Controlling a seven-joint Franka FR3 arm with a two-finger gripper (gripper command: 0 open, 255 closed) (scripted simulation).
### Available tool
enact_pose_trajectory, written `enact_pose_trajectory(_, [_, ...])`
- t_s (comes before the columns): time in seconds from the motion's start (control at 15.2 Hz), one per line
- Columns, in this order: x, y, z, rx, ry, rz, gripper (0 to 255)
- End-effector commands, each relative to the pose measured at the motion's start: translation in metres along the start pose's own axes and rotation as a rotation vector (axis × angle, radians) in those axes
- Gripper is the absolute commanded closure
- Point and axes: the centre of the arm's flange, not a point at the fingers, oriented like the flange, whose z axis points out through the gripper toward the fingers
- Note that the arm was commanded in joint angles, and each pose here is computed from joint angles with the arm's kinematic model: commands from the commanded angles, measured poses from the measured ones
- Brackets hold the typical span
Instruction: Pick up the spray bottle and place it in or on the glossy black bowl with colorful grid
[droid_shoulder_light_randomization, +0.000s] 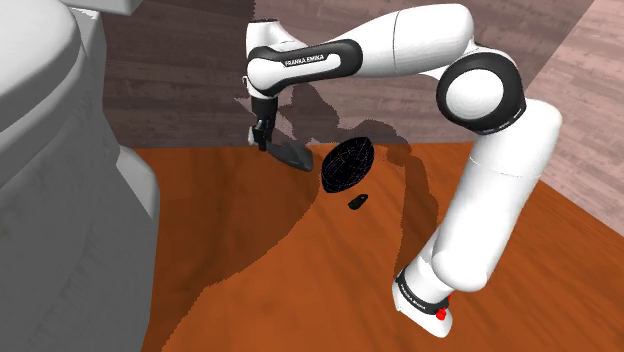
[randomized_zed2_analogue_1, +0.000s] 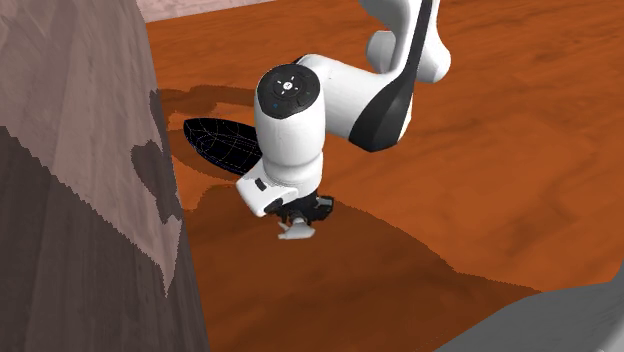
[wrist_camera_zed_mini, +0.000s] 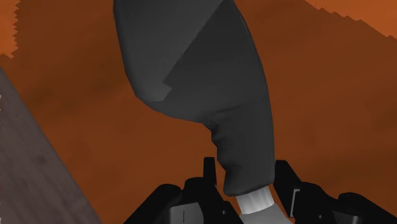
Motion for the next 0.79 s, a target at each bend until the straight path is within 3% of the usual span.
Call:
enact_pose_trajectory(0.0, [-0.019,0.017,0.0,0.0,0.0,-0.001,255])
enact_pose_trajectory(0.73, [-0.13,0.11,0.011,0.0,0.0,-0.001,255])
